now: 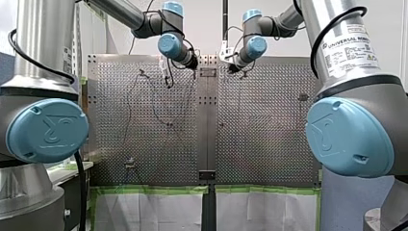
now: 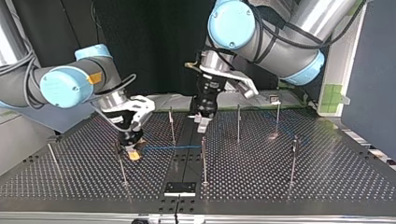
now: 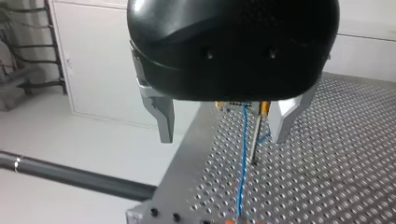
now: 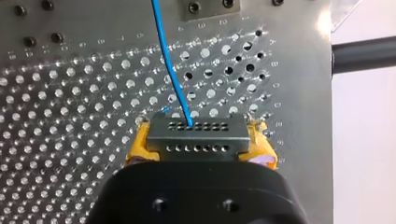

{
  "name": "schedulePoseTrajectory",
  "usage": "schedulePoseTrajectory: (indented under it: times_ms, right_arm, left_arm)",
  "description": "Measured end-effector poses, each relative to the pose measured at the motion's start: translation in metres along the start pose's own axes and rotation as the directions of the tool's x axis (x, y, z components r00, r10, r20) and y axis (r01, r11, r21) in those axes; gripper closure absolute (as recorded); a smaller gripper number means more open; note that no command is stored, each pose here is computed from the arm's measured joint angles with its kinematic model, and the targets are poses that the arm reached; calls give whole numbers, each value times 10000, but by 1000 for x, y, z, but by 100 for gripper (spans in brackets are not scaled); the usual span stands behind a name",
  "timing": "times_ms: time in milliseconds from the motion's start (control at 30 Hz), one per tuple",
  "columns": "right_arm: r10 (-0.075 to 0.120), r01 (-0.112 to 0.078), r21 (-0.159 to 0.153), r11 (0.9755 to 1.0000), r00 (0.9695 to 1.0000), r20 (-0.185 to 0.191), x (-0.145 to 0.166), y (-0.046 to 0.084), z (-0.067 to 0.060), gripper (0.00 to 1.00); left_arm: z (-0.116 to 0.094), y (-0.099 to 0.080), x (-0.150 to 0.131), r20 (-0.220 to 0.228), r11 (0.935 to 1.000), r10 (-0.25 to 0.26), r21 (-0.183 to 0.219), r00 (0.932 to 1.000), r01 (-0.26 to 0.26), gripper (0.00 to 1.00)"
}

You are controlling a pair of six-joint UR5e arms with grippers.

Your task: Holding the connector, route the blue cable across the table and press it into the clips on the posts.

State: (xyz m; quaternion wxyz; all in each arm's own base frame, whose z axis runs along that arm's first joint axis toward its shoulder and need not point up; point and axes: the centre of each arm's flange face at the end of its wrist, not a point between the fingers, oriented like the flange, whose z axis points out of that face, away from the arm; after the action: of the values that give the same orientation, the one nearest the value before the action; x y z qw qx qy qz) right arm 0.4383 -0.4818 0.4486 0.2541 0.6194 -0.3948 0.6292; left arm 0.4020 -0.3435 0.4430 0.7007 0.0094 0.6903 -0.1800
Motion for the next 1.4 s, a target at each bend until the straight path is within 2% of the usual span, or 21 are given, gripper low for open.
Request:
schedulePoseTrajectory:
  times_ms: [100, 267, 467, 733, 1067, 1400]
  right_arm:
    - [2, -2, -18, 10000, 10000, 26, -1, 1, -1, 100]
    - [7, -6, -31, 10000, 10000, 68, -2, 1, -2, 100]
    - [-2, 2, -49, 10000, 10000, 50, 1, 2, -5, 100]
    - [-12, 12, -87, 10000, 10000, -30, 6, 4, -7, 100]
    - [-20, 20, -125, 9999, 10000, -5, 5, 6, -8, 100]
    - [-21, 21, -140, 9999, 10000, -18, 5, 7, -8, 100]
  left_arm:
    - [1, -15, 4, 26, 9998, -37, 172, 10000, 36, 0]
    - [9, -37, 14, -192, 9992, 36, 400, 9998, -28, 0]
    - [29, -48, 23, -338, 9990, 110, 446, 9994, -95, 0]
    - [56, -50, 34, -413, 9998, 179, 102, 9990, -175, 0]
    - [81, -47, 21, 62, 9994, 79, -340, 10000, -76, 0]
    - [91, -43, 23, 7, 9994, 97, -321, 10000, -96, 0]
